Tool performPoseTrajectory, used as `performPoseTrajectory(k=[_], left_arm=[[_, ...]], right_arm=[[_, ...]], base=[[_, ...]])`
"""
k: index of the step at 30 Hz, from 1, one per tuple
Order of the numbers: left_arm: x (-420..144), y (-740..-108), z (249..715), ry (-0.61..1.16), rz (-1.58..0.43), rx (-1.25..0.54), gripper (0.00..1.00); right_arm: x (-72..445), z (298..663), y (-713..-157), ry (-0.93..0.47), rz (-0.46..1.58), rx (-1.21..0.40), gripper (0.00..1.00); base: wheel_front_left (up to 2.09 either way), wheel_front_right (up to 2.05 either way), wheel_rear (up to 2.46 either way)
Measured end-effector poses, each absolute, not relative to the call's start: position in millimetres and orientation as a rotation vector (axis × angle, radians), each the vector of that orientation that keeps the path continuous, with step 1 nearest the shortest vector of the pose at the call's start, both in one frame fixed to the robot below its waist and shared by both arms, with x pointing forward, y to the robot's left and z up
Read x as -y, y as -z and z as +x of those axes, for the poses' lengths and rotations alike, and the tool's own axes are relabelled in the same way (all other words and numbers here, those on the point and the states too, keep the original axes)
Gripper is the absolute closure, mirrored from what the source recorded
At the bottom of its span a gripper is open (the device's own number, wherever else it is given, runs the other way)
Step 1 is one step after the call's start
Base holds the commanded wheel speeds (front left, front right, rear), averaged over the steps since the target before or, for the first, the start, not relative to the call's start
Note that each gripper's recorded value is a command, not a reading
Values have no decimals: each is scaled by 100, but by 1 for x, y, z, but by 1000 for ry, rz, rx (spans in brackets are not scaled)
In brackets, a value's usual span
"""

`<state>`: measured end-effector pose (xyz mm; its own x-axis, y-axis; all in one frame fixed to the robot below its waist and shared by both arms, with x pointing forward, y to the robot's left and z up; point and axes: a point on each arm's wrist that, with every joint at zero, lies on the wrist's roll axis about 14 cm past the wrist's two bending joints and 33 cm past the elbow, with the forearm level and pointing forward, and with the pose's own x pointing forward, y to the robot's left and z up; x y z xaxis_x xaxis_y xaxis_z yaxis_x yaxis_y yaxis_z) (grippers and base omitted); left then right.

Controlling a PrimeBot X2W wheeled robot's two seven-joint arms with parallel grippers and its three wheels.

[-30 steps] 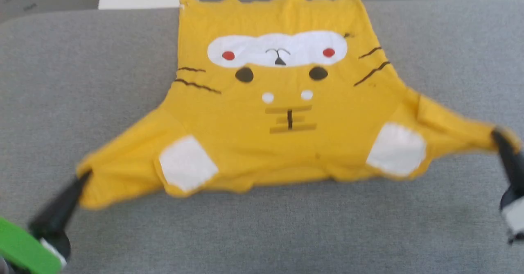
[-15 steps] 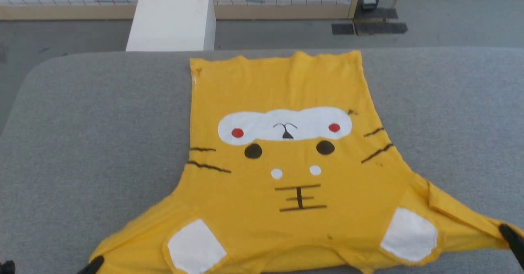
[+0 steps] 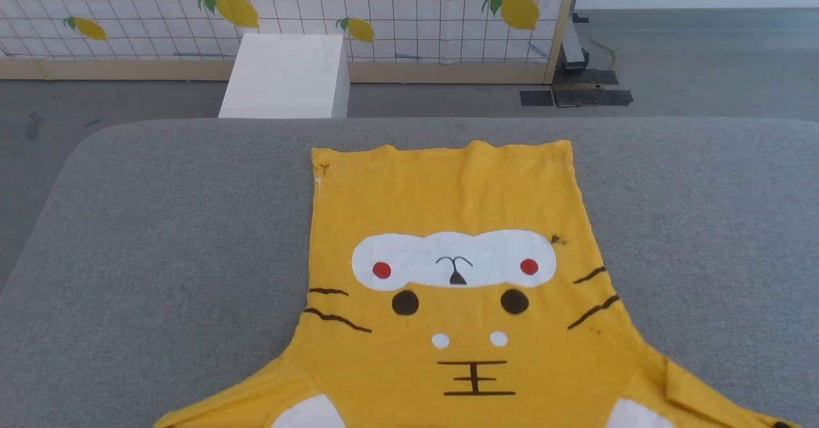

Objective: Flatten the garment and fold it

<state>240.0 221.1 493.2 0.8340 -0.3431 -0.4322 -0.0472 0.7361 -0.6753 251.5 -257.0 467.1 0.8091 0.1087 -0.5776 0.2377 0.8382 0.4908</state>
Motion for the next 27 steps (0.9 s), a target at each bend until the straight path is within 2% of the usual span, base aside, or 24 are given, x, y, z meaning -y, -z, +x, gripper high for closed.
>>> performPoseTrajectory(k=[5,12,13,14,17,19,25,27], left_arm=[[-213,-498,255,165,-700,-469,100],[-180,-496,271,232,-688,-429,100],[-171,-495,274,255,-686,-433,100],[-157,-498,281,294,-692,-431,100],[-156,-498,283,299,-690,-432,100],[-155,-499,283,301,-689,-429,100],[-154,-506,283,314,-683,-407,100],[-152,-508,283,320,-683,-401,100]], right_arm=[[238,249,-451,36,583,-688,100],[208,246,-413,-2,518,-811,100],[198,248,-401,-21,513,-849,100],[182,250,-367,-34,481,-947,100],[182,256,-358,-24,472,-954,100],[183,260,-356,-18,471,-943,85],[195,277,-374,-7,434,-863,69],[206,288,-393,-2,407,-798,57]], base=[[0,0,0],[0,0,0],[0,0,0],[0,0,0],[0,0,0],[0,0,0],[0,0,0],[0,0,0]])
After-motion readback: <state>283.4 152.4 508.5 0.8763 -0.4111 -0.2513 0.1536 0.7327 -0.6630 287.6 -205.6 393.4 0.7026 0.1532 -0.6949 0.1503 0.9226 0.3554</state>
